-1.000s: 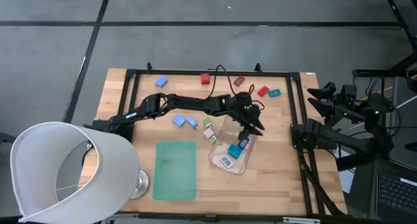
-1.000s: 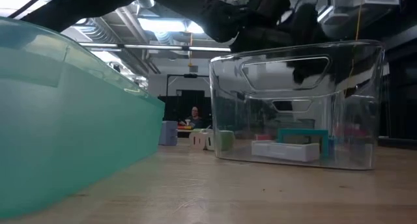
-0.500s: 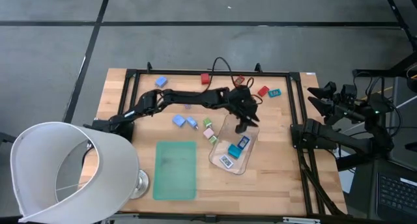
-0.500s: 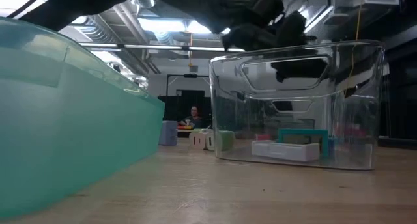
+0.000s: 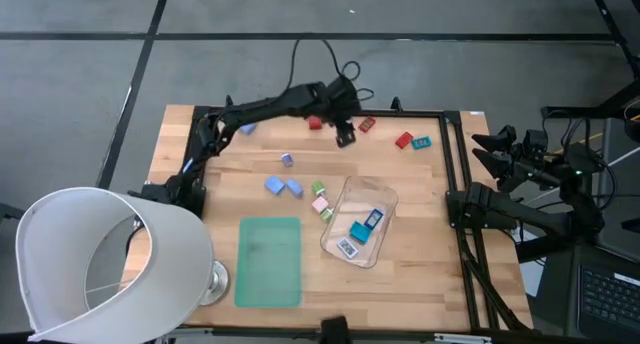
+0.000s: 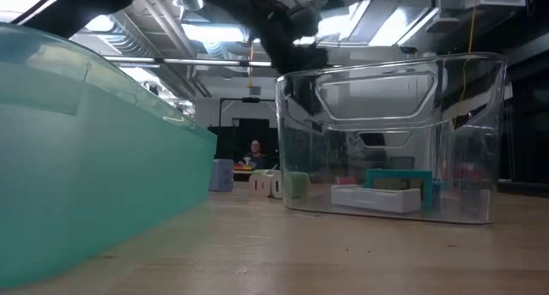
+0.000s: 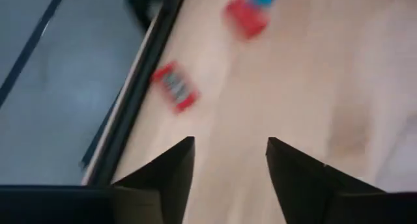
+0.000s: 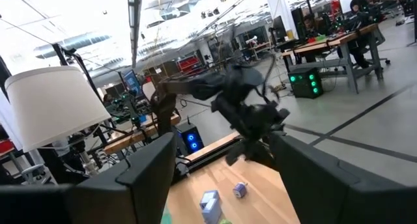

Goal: Pick & Place Office items
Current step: Put the right red digital clock into the transparent bin

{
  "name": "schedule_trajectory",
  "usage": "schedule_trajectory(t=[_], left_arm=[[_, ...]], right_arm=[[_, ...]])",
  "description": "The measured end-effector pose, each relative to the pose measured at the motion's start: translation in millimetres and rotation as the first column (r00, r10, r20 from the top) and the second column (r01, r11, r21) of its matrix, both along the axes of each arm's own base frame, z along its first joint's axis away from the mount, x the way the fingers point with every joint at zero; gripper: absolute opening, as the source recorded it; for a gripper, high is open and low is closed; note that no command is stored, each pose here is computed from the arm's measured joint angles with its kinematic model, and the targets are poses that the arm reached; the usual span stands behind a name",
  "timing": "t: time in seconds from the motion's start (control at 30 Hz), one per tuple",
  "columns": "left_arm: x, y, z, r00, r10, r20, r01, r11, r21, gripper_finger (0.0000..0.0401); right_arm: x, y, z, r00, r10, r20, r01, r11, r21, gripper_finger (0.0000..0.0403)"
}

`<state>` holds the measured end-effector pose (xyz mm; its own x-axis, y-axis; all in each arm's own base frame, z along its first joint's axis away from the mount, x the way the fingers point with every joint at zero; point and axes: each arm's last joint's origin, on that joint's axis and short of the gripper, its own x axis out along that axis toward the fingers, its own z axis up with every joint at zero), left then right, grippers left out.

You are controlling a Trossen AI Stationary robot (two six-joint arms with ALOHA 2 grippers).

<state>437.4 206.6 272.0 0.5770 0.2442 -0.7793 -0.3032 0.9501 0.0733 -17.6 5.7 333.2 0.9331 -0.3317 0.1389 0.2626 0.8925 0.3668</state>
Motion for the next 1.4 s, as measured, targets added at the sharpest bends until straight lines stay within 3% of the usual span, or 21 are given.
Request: schedule_trajectory(t=[0.13,0.33,0.47,0.67,0.83,1.1,1.4], left_arm=[[-7.8,20.8,-3.9,1.000,0.029,-0.003,-0.029,1.000,0.010,0.0228],[-12.2,36.8,-1.8,0.989,0.126,0.072,-0.122,0.991,-0.054,0.0265],[-7.0,39.1,-14.2,0.983,0.170,0.072,-0.162,0.982,-0.100,0.0267],[6.6,24.3,-45.5,0.992,0.123,-0.023,-0.125,0.981,-0.146,0.0253],[12.1,24.1,-60.3,0.982,0.189,-0.017,-0.187,0.947,-0.260,0.0252],[23.6,24.7,-65.2,0.962,0.268,0.057,-0.246,0.936,-0.252,0.0259],[31.4,31.9,-74.0,0.933,0.341,0.111,-0.321,0.932,-0.171,0.0265]], right_arm=[[-0.1,-0.1,0.0,1.000,-0.005,0.001,0.005,1.000,0.001,0.0263],[-0.4,-1.0,0.0,0.999,-0.036,0.004,0.036,0.999,0.012,0.0263],[-0.7,-1.8,0.0,0.998,-0.063,0.005,0.063,0.998,0.016,0.0263],[-1.0,-2.3,0.1,0.997,-0.082,0.015,0.081,0.996,0.039,0.0263],[-1.0,-2.3,0.1,0.997,-0.079,0.023,0.078,0.995,0.063,0.0263],[-1.0,-2.5,0.1,0.996,-0.086,0.025,0.084,0.994,0.069,0.0263],[-1.2,-2.8,0.0,0.995,-0.096,0.026,0.094,0.993,0.073,0.0263]])
